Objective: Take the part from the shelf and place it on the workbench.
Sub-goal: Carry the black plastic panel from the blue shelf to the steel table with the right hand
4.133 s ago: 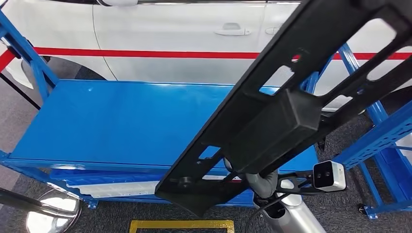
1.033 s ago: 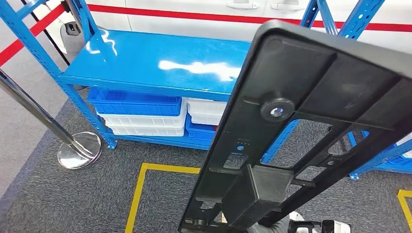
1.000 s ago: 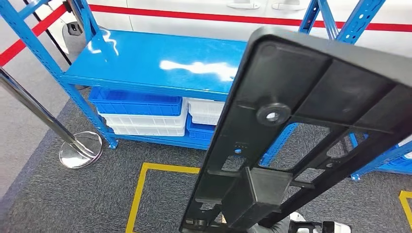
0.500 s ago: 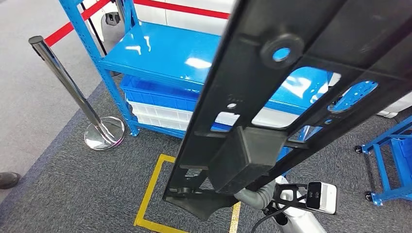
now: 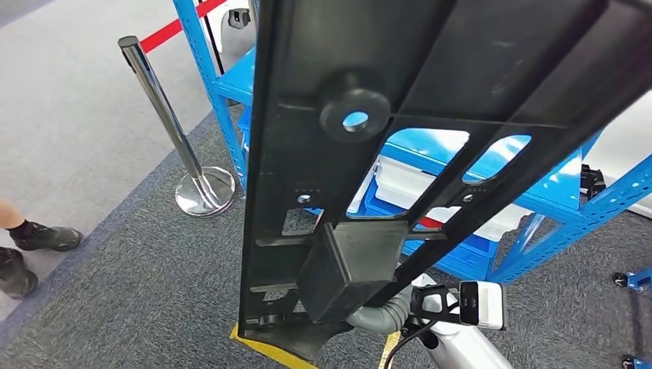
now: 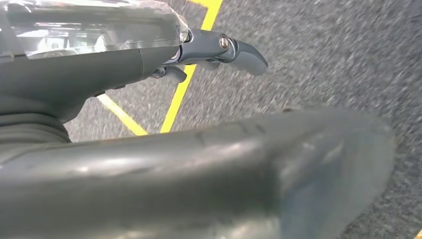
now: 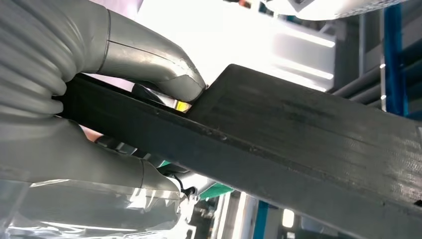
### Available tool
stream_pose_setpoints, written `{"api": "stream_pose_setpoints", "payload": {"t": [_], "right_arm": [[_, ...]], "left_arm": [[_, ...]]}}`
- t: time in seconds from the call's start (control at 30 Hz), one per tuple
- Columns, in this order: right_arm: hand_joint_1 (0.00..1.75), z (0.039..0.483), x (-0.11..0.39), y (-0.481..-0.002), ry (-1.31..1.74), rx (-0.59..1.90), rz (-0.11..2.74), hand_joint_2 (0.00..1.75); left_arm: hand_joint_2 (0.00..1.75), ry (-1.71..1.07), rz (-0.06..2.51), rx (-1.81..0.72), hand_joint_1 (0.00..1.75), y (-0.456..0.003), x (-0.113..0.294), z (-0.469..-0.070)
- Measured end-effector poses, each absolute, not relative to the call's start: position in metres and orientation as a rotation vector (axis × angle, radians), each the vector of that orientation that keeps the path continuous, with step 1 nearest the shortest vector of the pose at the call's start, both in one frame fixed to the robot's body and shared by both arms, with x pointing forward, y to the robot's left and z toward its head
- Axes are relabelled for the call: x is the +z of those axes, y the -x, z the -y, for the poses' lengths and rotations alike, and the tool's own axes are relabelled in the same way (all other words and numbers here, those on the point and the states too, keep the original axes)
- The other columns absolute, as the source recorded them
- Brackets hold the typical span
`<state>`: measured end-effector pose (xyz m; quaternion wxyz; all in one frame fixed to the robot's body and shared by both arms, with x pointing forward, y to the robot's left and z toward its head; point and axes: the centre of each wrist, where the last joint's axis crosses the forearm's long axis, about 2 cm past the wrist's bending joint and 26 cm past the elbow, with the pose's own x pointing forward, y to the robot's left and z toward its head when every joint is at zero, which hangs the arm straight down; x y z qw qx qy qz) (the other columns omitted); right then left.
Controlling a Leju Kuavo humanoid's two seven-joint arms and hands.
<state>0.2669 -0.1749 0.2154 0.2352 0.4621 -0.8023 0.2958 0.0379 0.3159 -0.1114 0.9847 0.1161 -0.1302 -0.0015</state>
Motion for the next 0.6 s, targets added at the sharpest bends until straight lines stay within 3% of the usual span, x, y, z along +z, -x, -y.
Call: {"api": "stream_pose_setpoints", "payload": {"t": [0.6], "right_arm": [[1.75, 0.163, 0.206, -0.251, -1.34, 0.769, 2.169, 1.75]], "left_arm": [[0.0, -0.276, 0.272, -0.012, 0.0, -0.03, -0.11, -0.342]]}}
